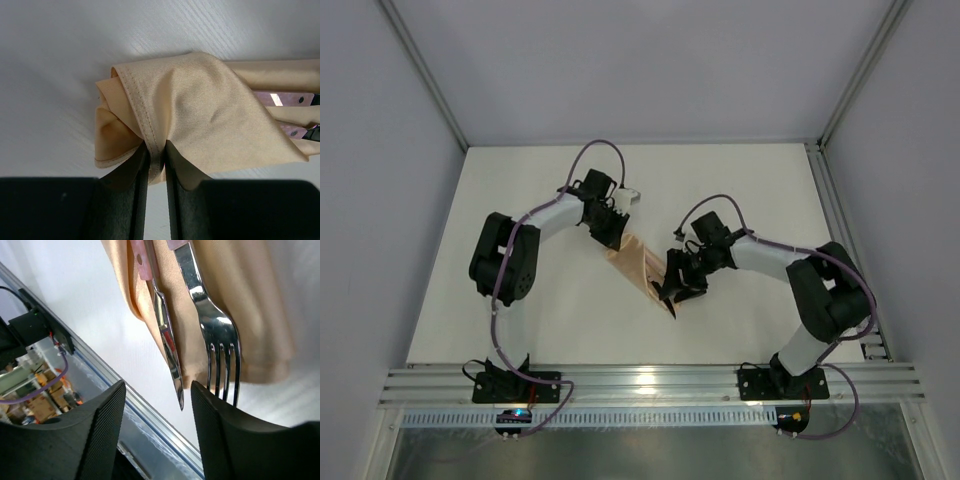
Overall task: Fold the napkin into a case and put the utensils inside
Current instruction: Stuff the knife into the folded napkin.
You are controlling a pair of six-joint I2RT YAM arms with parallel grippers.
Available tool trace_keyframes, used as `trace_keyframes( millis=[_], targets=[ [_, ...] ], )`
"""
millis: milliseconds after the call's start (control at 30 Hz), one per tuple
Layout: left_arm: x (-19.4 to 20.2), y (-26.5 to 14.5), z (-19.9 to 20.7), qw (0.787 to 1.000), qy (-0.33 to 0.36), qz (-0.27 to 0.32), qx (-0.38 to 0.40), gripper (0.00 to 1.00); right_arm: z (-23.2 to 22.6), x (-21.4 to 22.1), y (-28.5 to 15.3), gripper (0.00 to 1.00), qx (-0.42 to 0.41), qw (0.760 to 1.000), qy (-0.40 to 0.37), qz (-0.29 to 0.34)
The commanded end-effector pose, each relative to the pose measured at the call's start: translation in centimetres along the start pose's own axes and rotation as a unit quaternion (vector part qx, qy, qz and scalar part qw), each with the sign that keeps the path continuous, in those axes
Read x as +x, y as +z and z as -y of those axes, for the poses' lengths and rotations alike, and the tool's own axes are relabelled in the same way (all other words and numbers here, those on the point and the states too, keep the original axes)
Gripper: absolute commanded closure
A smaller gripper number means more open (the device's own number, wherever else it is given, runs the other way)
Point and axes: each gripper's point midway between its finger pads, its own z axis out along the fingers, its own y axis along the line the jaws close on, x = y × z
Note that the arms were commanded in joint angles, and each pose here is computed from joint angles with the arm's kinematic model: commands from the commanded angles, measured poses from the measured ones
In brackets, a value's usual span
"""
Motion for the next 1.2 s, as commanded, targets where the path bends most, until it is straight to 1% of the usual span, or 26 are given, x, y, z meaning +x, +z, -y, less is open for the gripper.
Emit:
trace_keyframes(
  millis=[0, 33, 67, 200, 233, 267, 333, 433, 500, 567, 667, 800, 900, 933, 1033, 1100, 1167],
  targets=[
    [-0.8, -0.6, -0.1, 1.0, 0.008, 0.019, 0.002, 0.8, 0.3, -0.4, -3.0, 0.39, 0.076, 0.996, -0.03, 0.027],
    [-0.8, -0.7, -0.1, 1.0, 0.008, 0.02, 0.002, 0.8, 0.1, -0.6, -3.9, 0.39, 0.086, 0.995, -0.045, 0.037],
    [-0.8, -0.6, -0.2, 1.0, 0.006, 0.02, 0.002, 0.8, 0.5, 0.2, -4.4, 0.39, 0.102, 0.994, -0.041, 0.029],
    [-0.9, -0.6, -0.1, 1.0, 0.006, 0.021, 0.003, 0.8, 0.8, 2.2, -5.4, 0.39, 0.13, 0.99, -0.049, 0.029],
    [-0.9, -0.5, -0.1, 1.0, 0.006, 0.021, 0.004, 0.8, 1.1, 3.6, -4.9, 0.39, 0.132, 0.99, -0.05, 0.016],
    [-1.0, -0.6, -0.1, 1.0, 0.005, 0.022, 0.004, 0.8, 0.7, 3.9, -4.6, 0.41, 0.125, 0.991, -0.045, 0.019],
    [-1.1, -0.6, -0.2, 1.0, 0.005, 0.023, 0.003, 0.8, 0.9, 5.2, -3.6, 0.43, 0.124, 0.991, -0.04, 0.008],
    [-1.1, -0.5, -0.2, 1.0, 0.007, 0.02, 0.003, 0.8, 0.6, 6.0, -2.0, 0.48, 0.122, 0.992, -0.037, 0.014],
    [-1.0, -0.6, -0.3, 1.0, 0.009, 0.019, 0.002, 0.8, 0.4, 5.4, -1.2, 0.53, 0.111, 0.993, -0.025, 0.031],
    [-0.8, -0.5, -0.2, 1.0, 0.009, 0.016, 0.003, 0.8, 0.5, 4.9, -0.7, 0.55, 0.108, 0.993, -0.025, 0.044],
    [-0.8, -0.5, -0.3, 1.0, 0.008, 0.017, 0.002, 0.8, -0.4, 4.1, 0.1, 0.57, 0.078, 0.995, -0.018, 0.058],
    [-1.0, -0.6, -0.2, 1.0, 0.009, 0.02, 0.002, 0.8, 0.2, 4.1, 1.3, 0.61, 0.075, 0.996, 0.0, 0.05],
    [-1.1, -0.7, -0.2, 1.0, 0.011, 0.023, 0.001, 0.8, 0.9, 4.1, 2.1, 0.68, 0.079, 0.996, 0.009, 0.041],
    [-1.0, -0.7, -0.2, 1.0, 0.011, 0.022, 0.001, 0.8, 0.9, 4.1, 2.2, 0.76, 0.081, 0.996, 0.01, 0.042],
    [-1.0, -0.8, -0.2, 1.0, 0.014, 0.021, 0.0, 0.8, 1.0, 3.8, 1.7, 0.85, 0.093, 0.994, 0.007, 0.048],
    [-0.9, -0.7, -0.3, 1.0, 0.014, 0.02, -0.001, 0.8, 1.0, 3.7, 1.5, 0.86, 0.098, 0.994, 0.003, 0.05],
    [-0.8, -0.7, -0.3, 1.0, 0.014, 0.019, 0.0, 0.8, 1.2, 3.7, 1.3, 0.89, 0.102, 0.993, 0.003, 0.051]
  ],
)
